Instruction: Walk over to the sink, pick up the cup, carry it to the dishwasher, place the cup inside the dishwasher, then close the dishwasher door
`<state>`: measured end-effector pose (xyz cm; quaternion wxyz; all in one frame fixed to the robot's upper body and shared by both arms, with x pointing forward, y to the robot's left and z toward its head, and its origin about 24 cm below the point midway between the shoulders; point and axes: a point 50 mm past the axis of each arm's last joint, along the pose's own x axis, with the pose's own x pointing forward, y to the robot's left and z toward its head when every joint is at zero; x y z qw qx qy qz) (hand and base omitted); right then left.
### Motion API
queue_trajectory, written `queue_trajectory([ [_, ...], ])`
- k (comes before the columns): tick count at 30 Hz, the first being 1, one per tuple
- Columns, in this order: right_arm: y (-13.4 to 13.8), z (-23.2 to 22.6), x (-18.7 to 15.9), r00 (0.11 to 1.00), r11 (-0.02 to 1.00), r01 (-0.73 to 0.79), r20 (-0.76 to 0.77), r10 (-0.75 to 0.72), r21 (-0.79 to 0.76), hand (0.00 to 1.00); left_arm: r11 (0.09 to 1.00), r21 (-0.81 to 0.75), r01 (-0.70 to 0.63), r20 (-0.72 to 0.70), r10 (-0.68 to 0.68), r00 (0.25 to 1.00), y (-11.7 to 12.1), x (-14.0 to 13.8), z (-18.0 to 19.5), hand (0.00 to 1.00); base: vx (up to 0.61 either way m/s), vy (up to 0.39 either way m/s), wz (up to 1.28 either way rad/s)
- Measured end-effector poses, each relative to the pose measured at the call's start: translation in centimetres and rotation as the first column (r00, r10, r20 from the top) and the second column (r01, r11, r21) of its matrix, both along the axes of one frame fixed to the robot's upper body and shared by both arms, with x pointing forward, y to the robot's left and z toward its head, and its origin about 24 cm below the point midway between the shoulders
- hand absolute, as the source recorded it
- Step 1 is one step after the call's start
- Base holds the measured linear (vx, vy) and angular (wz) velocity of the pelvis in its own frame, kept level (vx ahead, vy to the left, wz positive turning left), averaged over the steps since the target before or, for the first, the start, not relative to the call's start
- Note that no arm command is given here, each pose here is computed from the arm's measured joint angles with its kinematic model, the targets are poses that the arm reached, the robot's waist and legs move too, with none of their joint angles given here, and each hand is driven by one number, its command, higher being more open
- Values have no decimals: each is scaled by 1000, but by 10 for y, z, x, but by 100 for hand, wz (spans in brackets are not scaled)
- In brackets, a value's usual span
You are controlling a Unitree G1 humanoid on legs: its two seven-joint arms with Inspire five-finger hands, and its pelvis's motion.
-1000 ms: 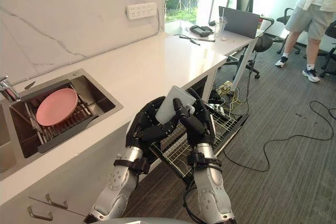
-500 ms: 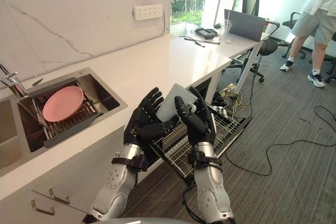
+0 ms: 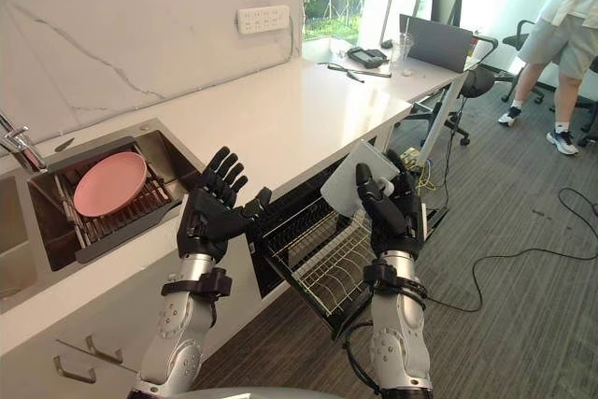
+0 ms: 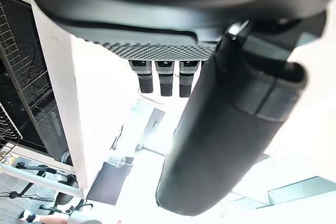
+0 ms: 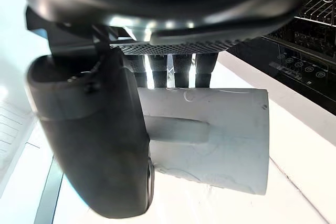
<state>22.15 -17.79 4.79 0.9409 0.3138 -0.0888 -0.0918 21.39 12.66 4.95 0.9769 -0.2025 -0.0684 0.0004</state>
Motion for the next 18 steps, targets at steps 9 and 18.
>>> queue_trajectory([
  [9,-16,-9,-13,997,994,52,-50,-57,-100,30,998,6,60,-95,-59,994,5,-24,-26,90,0,-4,2],
  [18,-27,-27,-27,986,985,70,-137,-92,-157,30,992,31,118,-382,-98,919,15,-56,-88,90,-3,-3,2],
])
